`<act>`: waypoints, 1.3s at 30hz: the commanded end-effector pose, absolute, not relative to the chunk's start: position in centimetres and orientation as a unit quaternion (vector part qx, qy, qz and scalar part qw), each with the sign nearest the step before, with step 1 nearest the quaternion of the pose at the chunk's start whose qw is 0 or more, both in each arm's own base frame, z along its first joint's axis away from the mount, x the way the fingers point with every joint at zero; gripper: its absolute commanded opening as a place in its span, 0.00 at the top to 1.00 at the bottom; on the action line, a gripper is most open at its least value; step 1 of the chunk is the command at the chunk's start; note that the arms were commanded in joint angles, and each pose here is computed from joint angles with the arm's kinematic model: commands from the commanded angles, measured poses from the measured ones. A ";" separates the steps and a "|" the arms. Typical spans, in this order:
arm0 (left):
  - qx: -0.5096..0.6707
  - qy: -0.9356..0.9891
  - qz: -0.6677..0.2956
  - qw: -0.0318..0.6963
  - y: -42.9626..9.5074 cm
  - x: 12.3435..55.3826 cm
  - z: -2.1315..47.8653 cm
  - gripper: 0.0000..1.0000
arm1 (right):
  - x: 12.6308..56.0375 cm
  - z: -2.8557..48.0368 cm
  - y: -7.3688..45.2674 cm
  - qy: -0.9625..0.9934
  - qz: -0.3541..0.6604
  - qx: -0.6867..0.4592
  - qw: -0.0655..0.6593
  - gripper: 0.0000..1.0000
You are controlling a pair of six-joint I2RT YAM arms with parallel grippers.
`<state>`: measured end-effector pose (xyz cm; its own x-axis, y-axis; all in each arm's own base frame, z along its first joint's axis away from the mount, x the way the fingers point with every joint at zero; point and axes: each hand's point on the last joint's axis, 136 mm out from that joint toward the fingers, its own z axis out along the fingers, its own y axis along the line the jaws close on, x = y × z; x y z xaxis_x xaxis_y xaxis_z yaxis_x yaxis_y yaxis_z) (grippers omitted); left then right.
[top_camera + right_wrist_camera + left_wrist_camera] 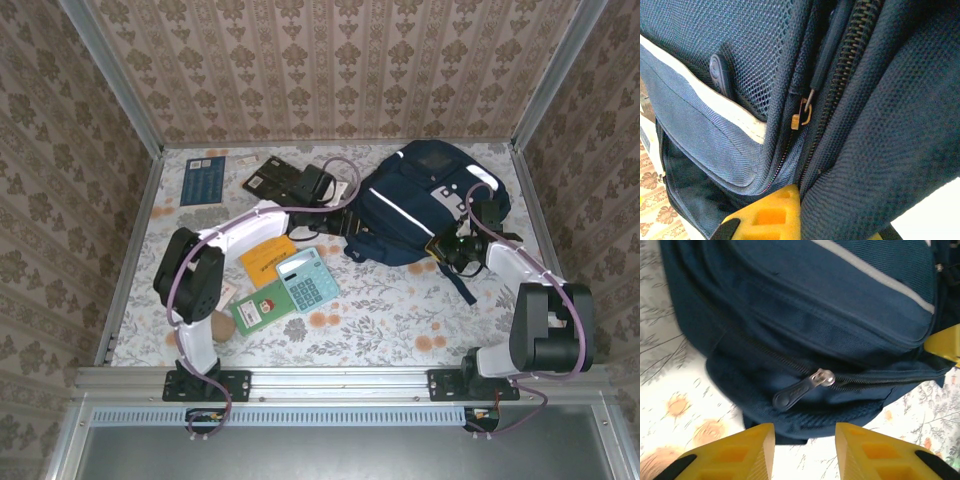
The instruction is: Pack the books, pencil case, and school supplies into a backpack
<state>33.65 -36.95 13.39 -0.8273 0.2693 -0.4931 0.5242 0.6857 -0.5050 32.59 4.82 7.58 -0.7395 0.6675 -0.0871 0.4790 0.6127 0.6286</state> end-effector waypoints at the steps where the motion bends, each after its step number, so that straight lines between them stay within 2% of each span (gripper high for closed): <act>1: 0.218 0.890 -0.363 0.172 -38.5 34.0 12.9 0.60 | 33.4 8.5 5.2 0.885 0.313 0.299 0.169 0.99; 4: 0.214 0.892 -0.367 0.155 -39.1 34.1 11.7 0.58 | 33.4 8.5 5.3 0.885 0.315 0.299 0.168 0.99; 8: 0.213 0.895 -0.367 0.140 -39.2 33.8 10.6 0.47 | 33.3 8.5 5.3 0.884 0.316 0.300 0.168 0.99; 11: 0.210 0.895 -0.370 0.132 -39.2 33.7 10.0 0.46 | 33.3 8.5 5.4 0.884 0.317 0.300 0.168 0.98; 26: 0.155 0.891 -0.403 0.138 -38.6 36.0 9.7 0.47 | 33.0 8.4 5.5 0.884 0.320 0.297 0.167 0.98; 31: 0.182 0.875 -0.437 0.100 -40.1 34.2 9.8 0.50 | 32.9 8.4 5.6 0.884 0.322 0.296 0.165 0.98; 39: 0.187 0.869 -0.452 0.079 -39.5 32.0 9.9 0.55 | 32.8 8.4 5.6 0.884 0.321 0.295 0.166 0.97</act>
<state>33.89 -39.33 9.08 -0.9143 0.2260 -0.3361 0.4040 0.5654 -0.7191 32.60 5.07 7.56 -0.7467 0.6605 -0.0779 0.4721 0.6089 0.6375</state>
